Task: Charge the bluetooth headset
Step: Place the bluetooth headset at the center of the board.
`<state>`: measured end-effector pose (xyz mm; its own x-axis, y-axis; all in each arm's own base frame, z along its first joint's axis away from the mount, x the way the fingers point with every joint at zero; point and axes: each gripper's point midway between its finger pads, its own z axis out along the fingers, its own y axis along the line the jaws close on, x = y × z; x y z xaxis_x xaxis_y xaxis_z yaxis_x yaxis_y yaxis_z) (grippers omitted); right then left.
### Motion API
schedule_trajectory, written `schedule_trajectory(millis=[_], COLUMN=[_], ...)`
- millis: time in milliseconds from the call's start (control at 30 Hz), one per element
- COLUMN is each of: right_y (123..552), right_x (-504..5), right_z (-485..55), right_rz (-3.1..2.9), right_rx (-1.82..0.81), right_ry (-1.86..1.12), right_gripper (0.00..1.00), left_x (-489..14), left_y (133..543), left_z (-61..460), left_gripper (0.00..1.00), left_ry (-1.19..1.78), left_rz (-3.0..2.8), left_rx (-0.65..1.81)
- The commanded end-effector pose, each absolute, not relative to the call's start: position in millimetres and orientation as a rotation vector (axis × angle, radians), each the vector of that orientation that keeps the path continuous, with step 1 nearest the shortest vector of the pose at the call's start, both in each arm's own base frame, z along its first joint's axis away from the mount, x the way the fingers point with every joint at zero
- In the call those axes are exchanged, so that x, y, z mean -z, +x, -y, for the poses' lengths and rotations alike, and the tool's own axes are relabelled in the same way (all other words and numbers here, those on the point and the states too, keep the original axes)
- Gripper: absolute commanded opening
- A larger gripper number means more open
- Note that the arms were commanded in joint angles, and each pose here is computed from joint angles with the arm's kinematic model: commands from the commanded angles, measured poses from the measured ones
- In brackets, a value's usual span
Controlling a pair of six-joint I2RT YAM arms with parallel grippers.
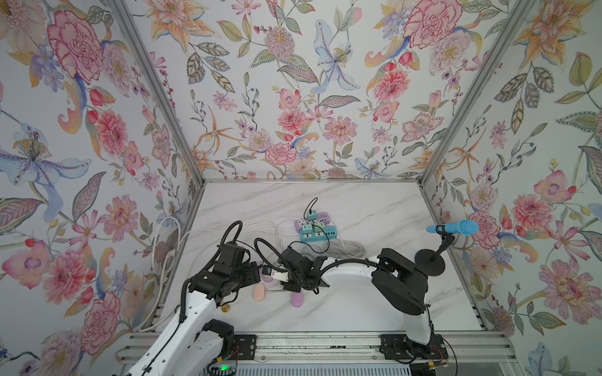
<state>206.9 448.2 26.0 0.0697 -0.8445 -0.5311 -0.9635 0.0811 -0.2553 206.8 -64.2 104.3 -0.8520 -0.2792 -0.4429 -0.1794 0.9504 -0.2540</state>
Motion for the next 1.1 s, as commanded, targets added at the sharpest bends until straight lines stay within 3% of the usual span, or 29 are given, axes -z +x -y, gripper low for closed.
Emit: schedule_trajectory(millis=[0, 100, 200, 367, 533, 800, 1067], right_y=[193.3, 193.6, 195.7, 206.3, 223.7, 242.1, 255.1], right_x=[-2.6, 1.9, 2.9, 6.4, -3.7, -79.9, -169.2], right_z=[-432.6, -433.1, -429.6, -415.1, -410.4, -424.1, -420.1], right_rz=[-1.781, -1.806, -1.873, -1.963, -2.06, -2.083, -2.06], right_rx=[-0.185, -0.198, -0.255, -0.283, -0.376, -0.643, -0.949], right_ry=[-1.9, -1.895, -1.863, -1.809, -1.691, -1.438, -1.163], right_gripper=[0.3, 0.27, 0.15, 0.12, 0.01, 0.0, 0.0], left_x=[-100.8, -100.5, -101.1, -101.4, -104.9, -137.3, -200.8], left_y=[204.9, 204.8, 204.4, 205.0, 211.2, 238.2, 269.6], left_z=[62.9, 63.2, 62.5, 63.6, 70.3, 100.7, 133.8], left_gripper=[0.8, 0.8, 0.8, 0.8, 0.8, 0.79, 0.82], left_ry=[-0.308, -0.302, -0.303, -0.305, -0.264, -0.12, 0.065], left_rz=[-2.634, -2.636, -2.636, -2.632, -2.614, -2.462, -2.209], left_rx=[0.274, 0.277, 0.279, 0.299, 0.34, 0.537, 0.719])
